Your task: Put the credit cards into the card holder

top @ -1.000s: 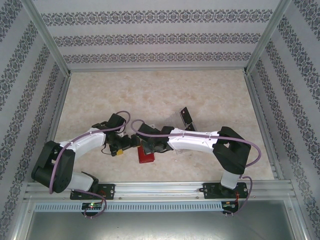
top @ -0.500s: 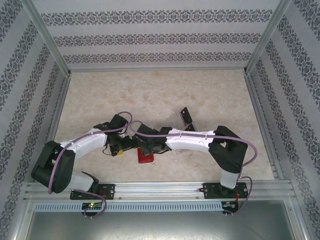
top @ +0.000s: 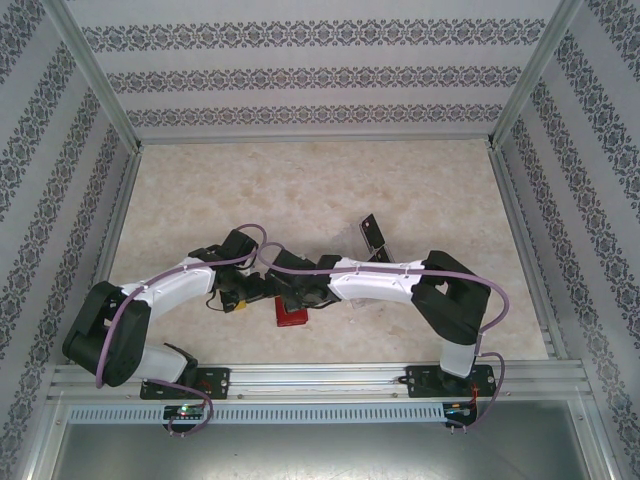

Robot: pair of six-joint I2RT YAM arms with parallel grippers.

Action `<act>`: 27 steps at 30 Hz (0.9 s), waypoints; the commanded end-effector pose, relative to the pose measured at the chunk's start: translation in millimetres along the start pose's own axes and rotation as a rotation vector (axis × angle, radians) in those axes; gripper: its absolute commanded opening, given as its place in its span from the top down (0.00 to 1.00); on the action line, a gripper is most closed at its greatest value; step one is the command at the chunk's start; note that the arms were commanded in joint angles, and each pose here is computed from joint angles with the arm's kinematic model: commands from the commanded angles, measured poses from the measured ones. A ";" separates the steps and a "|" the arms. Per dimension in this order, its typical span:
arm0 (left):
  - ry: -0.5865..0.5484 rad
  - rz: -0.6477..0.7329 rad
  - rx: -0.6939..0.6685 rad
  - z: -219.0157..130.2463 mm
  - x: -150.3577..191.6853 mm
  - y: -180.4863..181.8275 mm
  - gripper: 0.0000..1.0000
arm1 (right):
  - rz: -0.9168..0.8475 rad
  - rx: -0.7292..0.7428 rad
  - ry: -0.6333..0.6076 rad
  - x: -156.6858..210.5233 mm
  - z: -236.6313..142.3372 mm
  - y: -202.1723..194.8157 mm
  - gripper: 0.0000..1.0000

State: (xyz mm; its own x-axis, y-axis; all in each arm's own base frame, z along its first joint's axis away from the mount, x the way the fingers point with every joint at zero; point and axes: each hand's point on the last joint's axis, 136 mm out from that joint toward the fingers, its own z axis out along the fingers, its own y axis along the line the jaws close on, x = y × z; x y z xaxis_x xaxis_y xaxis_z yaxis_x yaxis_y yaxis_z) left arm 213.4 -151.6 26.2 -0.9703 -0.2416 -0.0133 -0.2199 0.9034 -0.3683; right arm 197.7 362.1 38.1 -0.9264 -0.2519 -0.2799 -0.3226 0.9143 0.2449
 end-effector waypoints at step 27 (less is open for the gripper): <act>0.064 -0.018 -0.118 21.7 22.6 33.0 0.01 | 0.019 -0.001 -0.021 -7.1 -3.0 -0.4 1.00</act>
State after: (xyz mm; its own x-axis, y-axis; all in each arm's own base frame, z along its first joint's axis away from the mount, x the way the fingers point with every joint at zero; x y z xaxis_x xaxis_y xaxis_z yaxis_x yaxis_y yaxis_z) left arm 213.0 -151.3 24.1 -0.9704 -0.2407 -0.0177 -0.2184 0.9068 -0.3606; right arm 199.4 362.6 36.6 -0.9307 -0.2390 -0.2769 -0.3106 0.9164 0.2527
